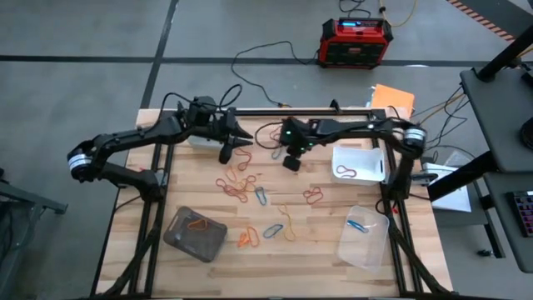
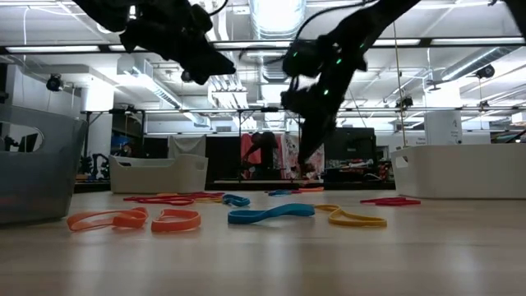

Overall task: Sort rubber bands into baskets
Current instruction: Put the orange rubber band into the black bin

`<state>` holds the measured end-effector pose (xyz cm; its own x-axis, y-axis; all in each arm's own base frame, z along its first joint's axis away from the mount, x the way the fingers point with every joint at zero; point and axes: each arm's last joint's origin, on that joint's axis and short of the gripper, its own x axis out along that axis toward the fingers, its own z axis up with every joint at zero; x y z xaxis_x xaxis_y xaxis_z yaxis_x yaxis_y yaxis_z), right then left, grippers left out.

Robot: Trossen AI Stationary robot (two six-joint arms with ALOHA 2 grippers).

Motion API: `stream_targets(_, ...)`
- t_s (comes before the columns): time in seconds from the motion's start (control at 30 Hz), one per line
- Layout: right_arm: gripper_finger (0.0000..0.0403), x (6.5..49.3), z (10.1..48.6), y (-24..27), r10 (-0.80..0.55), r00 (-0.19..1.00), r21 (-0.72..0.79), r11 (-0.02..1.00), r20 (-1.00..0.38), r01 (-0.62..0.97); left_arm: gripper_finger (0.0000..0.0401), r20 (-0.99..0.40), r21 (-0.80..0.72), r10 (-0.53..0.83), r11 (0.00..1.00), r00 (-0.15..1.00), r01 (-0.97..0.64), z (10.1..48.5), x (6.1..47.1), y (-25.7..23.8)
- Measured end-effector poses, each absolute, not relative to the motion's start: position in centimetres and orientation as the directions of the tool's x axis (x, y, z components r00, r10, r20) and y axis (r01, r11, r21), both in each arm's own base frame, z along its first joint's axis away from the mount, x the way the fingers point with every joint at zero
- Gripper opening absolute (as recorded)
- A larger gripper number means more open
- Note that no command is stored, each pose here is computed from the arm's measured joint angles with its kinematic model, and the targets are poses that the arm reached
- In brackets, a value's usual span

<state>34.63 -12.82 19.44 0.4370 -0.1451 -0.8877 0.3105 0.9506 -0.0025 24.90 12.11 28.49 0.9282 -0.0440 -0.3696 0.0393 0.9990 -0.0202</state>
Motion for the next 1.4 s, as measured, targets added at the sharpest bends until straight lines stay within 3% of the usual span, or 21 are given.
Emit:
stream_targets(0.13, 0.0009, 32.5, 21.4, -10.3, -0.069, 0.553, 0.061, 0.975, -0.83, 0.213, 0.0077, -0.348, 0.032, -0.087, 0.994, 0.933, 0.104, 28.7, 25.6, 10.9)
stream_targets(0.3, 0.0009, 30.4, 22.5, -7.1, 0.003, 0.765, 0.111, 0.99, -0.644, 0.09, 0.0077, -0.346, 0.086, -0.159, 0.976, 0.925, 0.199, 28.7, 26.4, 8.9)
stream_targets(0.5, 0.0009, 29.0, 23.4, -4.6, 0.032, 0.894, 0.084, 0.996, -0.446, 0.006, 0.0077, -0.313, 0.137, -0.255, 0.941, 0.915, 0.309, 28.9, 27.4, 6.2)
stream_targets(0.7, 0.0009, 29.2, 23.0, -2.7, 0.093, 0.895, 0.063, 0.995, -0.437, -0.073, 0.0077, -0.251, 0.123, -0.304, 0.932, 0.919, 0.342, 29.0, 28.6, 4.7)
stream_targets(1.03, 0.0009, 29.3, 21.4, -0.1, 0.232, 0.822, 0.054, 0.969, -0.521, -0.239, 0.0077, -0.275, 0.105, -0.228, 0.959, 0.934, 0.264, 28.2, 29.7, 3.2)
stream_targets(1.4, 0.0009, 29.0, 21.0, 0.5, 0.348, 0.798, 0.038, 0.924, -0.491, -0.38, 0.0077, -0.093, 0.097, -0.254, 0.96, 0.963, 0.263, 26.2, 29.1, 1.7)
